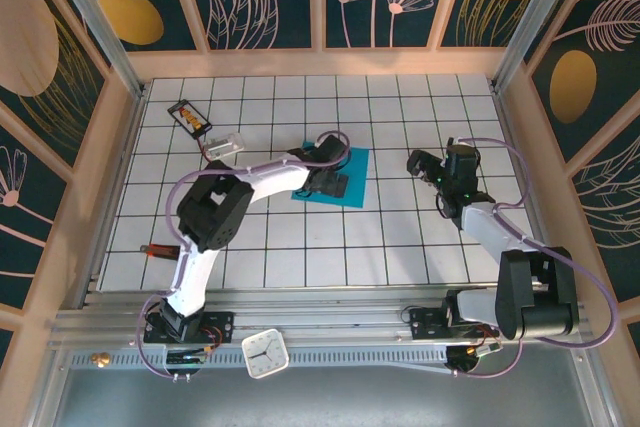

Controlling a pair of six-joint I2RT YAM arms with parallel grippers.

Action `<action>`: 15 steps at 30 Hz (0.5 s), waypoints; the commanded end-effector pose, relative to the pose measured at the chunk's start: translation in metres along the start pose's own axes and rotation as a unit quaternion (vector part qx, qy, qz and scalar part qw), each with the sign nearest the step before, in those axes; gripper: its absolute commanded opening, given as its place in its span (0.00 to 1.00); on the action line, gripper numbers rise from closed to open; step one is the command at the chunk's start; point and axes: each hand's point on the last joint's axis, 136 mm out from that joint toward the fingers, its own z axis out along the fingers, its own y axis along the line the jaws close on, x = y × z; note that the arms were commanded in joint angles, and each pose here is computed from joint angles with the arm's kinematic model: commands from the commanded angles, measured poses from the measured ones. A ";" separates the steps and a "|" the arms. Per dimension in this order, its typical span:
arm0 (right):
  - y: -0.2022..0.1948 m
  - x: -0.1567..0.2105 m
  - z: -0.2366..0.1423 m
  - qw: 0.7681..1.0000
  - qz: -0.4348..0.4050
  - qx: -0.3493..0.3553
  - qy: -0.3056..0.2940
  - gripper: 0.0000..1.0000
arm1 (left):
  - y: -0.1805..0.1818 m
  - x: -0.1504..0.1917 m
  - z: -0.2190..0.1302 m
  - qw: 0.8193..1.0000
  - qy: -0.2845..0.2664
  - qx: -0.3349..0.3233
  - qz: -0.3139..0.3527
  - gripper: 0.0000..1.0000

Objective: Fold a paper plane with a square sheet of paper (pick it up from the middle)
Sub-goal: Move the square sheet of paper to the center of the table.

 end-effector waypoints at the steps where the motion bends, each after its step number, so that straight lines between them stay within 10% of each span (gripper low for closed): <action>1: 0.005 0.000 -0.006 1.000 0.006 -0.010 0.003 0.96 | 0.016 0.024 -0.019 0.999 0.027 -0.010 0.017 0.98; 15: 0.026 0.009 -0.004 0.999 -0.008 -0.036 0.018 0.96 | -0.007 -0.009 -0.024 0.997 0.050 0.003 -0.059 0.99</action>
